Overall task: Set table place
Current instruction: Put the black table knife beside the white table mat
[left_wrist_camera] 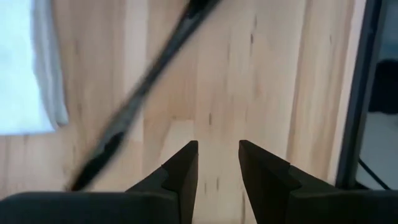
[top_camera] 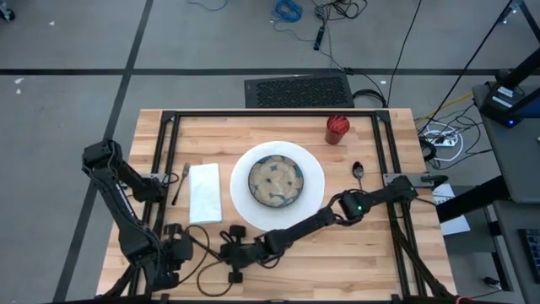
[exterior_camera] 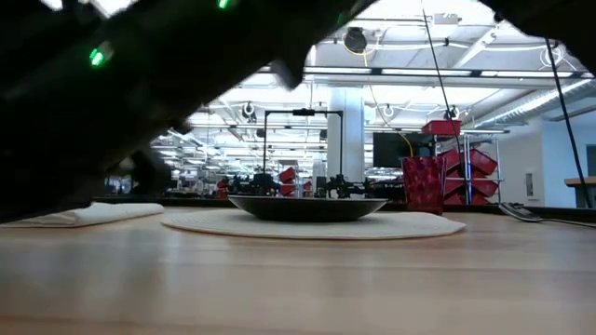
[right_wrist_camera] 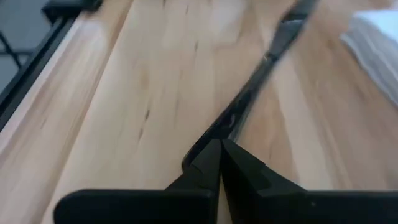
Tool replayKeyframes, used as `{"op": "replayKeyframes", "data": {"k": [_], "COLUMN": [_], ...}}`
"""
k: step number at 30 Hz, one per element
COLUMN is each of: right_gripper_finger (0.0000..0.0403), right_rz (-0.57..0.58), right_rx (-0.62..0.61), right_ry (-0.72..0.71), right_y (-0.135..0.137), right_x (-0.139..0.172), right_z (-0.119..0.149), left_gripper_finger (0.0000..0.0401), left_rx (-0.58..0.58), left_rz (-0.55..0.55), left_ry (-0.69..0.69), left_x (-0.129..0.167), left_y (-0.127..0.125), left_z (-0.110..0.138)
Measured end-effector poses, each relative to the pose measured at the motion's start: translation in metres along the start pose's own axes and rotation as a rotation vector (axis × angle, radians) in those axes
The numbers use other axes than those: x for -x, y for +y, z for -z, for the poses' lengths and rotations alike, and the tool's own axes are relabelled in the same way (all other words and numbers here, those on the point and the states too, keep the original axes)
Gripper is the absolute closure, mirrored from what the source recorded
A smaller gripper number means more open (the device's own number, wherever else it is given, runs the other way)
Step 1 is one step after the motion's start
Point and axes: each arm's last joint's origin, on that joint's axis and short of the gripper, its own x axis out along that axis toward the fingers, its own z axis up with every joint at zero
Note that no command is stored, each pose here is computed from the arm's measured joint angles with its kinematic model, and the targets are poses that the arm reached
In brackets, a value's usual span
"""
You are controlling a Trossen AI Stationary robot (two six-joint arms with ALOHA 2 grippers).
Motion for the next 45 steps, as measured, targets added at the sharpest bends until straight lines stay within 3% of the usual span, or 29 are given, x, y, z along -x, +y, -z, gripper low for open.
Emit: {"op": "replayKeyframes", "data": {"k": [7,12,21,27,35,40,45], "right_gripper_finger": [0.0403,0.0403,0.0403,0.0403,0.0403,0.0403,0.0403], "right_rz": [0.013,0.107,0.169,0.209,0.260,0.341,0.424], "right_rx": [0.046,0.088,0.073,0.021,-0.008,0.032,0.024], "right_ry": [0.212,0.317,0.183,0.114,0.064,-0.012,0.086], "right_y": [0.027,0.045,0.089,0.108,0.118,0.122,0.107], "right_x": [0.040,0.073,0.122,0.139,0.150,0.197,0.203], "right_z": [-0.001,0.001,-0.014,-0.013,-0.011,-0.035,-0.028], "left_gripper_finger": [0.0299,0.0299,0.0299,0.0299,0.0299,0.0299,0.0299], "left_rx": [0.001,0.002,0.006,-0.055,-0.043,-0.047,-0.030], "left_rz": [-0.061,-0.074,-0.107,-0.039,-0.118,-0.128,-0.128], "left_ry": [-0.135,-0.173,-0.304,-0.310,-0.322,-0.370,-0.393], "left_x": [-0.002,-0.018,-0.055,-0.078,-0.104,-0.110,-0.110], "left_y": [0.002,0.008,0.017,0.006,0.001,-0.002,-0.003], "left_z": [-0.003,0.001,0.006,0.013,0.020,0.025,0.029]}}
